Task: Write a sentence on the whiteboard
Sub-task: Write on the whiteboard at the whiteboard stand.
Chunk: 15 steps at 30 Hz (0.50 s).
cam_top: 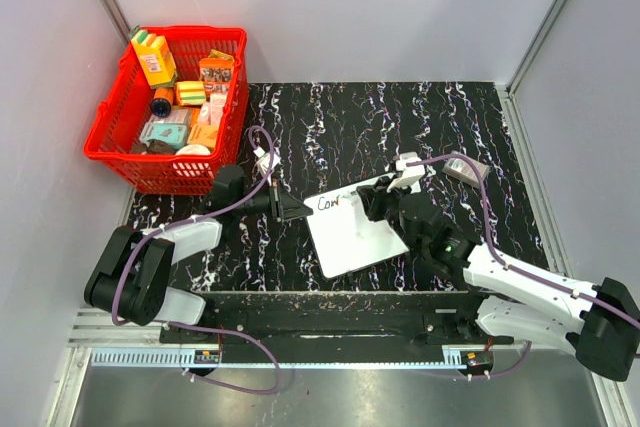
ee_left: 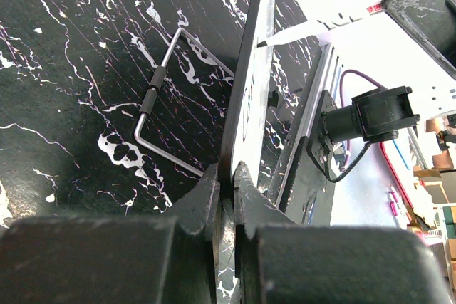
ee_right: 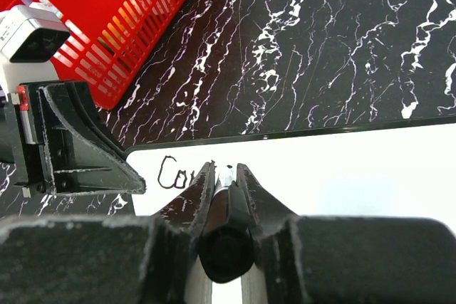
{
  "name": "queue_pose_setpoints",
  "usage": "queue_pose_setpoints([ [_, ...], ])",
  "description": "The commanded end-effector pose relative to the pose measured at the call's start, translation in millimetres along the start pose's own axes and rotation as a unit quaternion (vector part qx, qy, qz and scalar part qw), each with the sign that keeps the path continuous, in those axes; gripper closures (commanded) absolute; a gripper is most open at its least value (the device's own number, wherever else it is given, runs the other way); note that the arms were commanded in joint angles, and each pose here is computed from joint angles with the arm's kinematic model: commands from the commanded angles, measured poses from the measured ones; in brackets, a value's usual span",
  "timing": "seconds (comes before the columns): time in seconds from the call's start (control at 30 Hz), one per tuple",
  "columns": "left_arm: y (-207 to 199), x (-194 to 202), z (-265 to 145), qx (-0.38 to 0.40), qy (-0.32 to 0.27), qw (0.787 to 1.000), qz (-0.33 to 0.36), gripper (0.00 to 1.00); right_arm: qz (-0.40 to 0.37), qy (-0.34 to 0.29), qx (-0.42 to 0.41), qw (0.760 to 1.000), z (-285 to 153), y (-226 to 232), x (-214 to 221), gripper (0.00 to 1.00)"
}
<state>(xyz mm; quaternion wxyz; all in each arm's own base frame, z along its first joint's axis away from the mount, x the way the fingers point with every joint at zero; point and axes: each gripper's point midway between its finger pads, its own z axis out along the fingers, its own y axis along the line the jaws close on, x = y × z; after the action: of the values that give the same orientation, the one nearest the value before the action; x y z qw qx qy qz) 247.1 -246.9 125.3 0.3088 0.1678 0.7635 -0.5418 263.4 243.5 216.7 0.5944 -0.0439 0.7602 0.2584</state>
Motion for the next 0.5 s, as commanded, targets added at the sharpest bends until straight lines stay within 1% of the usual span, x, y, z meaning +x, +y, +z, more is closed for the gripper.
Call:
queue_pose_setpoints([
  [0.0,24,1,2,-0.042,-0.003,0.997,0.059,1.00,0.016,-0.009,-0.013,1.000,0,5,-7,1.00],
  [0.47,24,1,2,-0.042,-0.003,0.997,0.060,1.00,0.012,0.016,-0.010,1.000,-8,-3,10,1.00],
])
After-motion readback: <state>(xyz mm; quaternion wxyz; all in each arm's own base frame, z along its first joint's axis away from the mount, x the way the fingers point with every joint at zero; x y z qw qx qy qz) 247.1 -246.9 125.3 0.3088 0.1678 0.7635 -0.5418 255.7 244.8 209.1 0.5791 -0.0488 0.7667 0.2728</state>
